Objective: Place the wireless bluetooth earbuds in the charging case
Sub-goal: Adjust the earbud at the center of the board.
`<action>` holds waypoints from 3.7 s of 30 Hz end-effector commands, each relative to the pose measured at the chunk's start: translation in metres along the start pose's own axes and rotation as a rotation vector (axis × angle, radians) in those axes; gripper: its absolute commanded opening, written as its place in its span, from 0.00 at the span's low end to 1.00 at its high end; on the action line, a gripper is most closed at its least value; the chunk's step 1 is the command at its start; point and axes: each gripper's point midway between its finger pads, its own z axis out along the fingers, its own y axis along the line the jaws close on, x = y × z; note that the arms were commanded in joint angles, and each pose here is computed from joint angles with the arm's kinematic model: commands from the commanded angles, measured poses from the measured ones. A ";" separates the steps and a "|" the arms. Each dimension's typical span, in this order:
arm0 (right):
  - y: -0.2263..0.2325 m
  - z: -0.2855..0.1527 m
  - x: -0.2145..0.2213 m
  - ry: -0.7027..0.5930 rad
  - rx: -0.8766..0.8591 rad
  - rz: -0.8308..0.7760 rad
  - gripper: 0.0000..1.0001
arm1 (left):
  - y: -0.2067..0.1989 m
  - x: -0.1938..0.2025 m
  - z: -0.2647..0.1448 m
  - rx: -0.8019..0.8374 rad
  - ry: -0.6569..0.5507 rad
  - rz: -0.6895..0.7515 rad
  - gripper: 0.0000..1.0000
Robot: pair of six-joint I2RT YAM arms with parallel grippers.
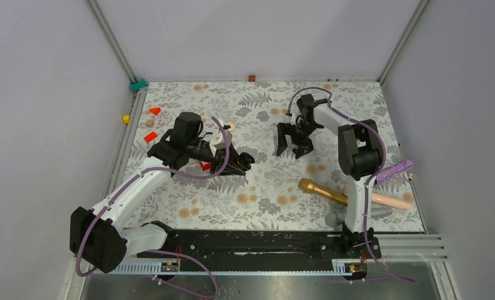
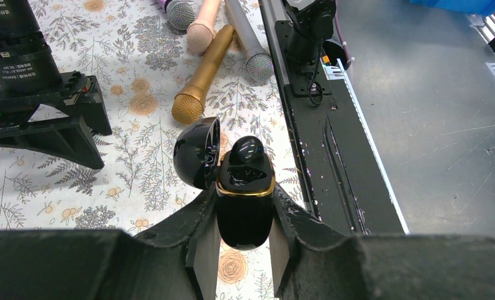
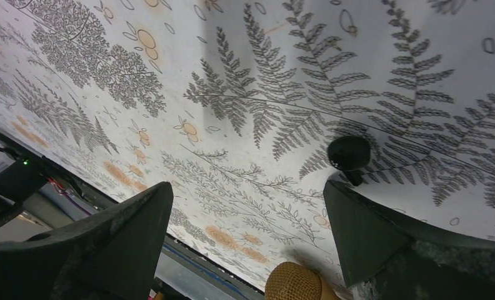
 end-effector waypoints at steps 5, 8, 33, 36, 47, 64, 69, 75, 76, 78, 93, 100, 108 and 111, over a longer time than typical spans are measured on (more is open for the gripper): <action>0.018 0.005 0.005 0.020 0.007 -0.083 1.00 | 0.004 -0.009 -0.001 -0.013 -0.017 0.056 0.00; 0.020 -0.015 0.001 -0.038 0.043 -0.121 0.99 | 0.004 -0.009 -0.001 -0.010 -0.019 0.057 0.00; -0.011 -0.002 -0.026 -0.070 0.139 -0.059 0.99 | 0.004 -0.010 0.000 -0.008 -0.019 0.057 0.00; -0.007 0.002 -0.022 -0.054 0.106 -0.049 0.99 | 0.003 -0.010 -0.001 -0.008 -0.019 0.059 0.00; 0.004 0.011 -0.010 -0.032 0.045 0.009 1.00 | 0.004 -0.009 0.000 -0.009 -0.018 0.059 0.00; 0.030 0.030 -0.016 -0.068 0.084 -0.075 0.99 | 0.006 -0.007 0.002 -0.008 -0.012 0.052 0.00; 0.044 0.025 -0.027 -0.091 0.068 -0.162 0.99 | 0.006 -0.007 0.001 -0.013 -0.010 0.053 0.00; 0.055 -0.022 -0.030 -0.148 0.083 -0.396 0.99 | 0.005 -0.008 0.000 -0.013 -0.014 0.065 0.00; 0.053 -0.030 -0.030 -0.166 0.098 -0.418 0.99 | 0.004 -0.008 0.000 -0.011 -0.014 0.063 0.00; 0.046 -0.044 -0.034 -0.199 0.115 -0.413 0.99 | 0.005 -0.007 0.001 -0.011 -0.013 0.062 0.00; -0.004 -0.005 -0.047 -0.099 0.078 -0.111 0.99 | 0.006 -0.006 0.003 -0.007 -0.010 0.054 0.00; 0.000 0.007 -0.036 -0.047 0.025 -0.059 0.99 | 0.006 -0.007 0.004 -0.003 -0.010 0.057 0.00; 0.018 0.008 -0.014 0.008 -0.055 -0.047 0.99 | 0.006 -0.008 0.003 -0.007 -0.011 0.060 0.00; 0.031 0.010 -0.007 0.024 -0.097 -0.058 0.99 | 0.006 -0.007 0.003 -0.007 -0.010 0.059 0.00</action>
